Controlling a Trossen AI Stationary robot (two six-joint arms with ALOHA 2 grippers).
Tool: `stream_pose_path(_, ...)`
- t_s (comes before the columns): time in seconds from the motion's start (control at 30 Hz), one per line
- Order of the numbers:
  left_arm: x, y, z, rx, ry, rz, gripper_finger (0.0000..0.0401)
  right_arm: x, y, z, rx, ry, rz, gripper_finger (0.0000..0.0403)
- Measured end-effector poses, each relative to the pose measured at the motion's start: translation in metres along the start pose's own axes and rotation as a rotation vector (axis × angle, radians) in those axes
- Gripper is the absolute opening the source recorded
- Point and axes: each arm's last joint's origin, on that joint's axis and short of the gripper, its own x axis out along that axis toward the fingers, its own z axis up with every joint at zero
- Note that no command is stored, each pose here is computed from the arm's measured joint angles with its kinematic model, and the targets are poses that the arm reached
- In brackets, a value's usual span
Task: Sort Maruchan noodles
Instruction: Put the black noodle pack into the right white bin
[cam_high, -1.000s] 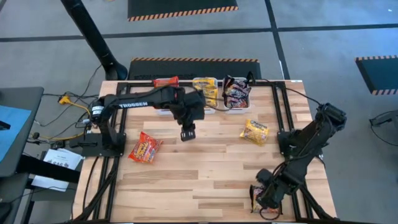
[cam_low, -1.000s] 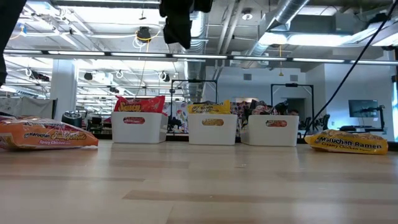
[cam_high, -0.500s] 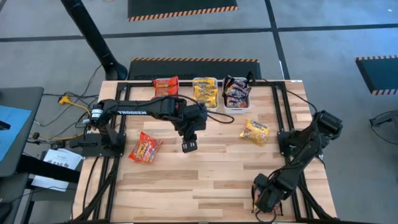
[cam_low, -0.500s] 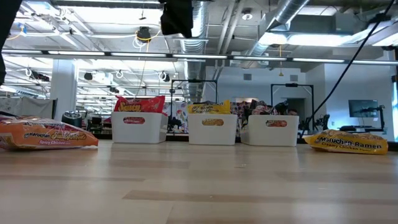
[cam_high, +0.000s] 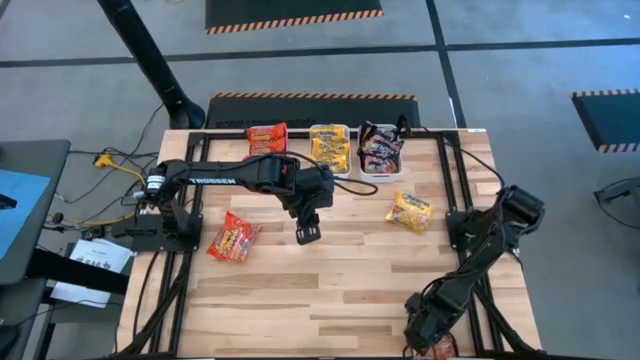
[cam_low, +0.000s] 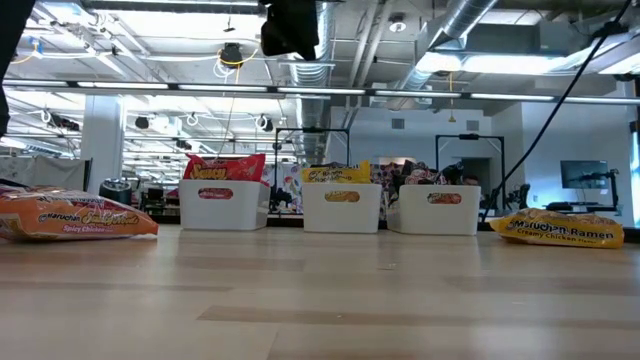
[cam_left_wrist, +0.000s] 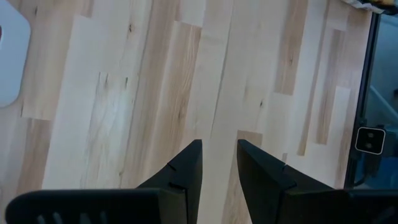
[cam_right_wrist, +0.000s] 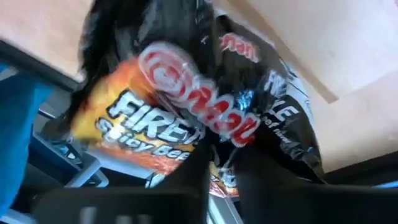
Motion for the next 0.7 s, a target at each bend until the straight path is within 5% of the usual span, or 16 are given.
stream_pose_path(0.17,0.0,0.0,0.0,0.008,0.0,0.0,0.0086,-0.004,0.003,0.002,-0.045,-0.015,-0.002,0.0009)
stream_pose_path(0.7,-0.023,0.03,-0.001,0.06,-0.005,0.041,0.0086,-0.065,0.016,0.016,-0.053,-0.213,-0.209,0.0001)
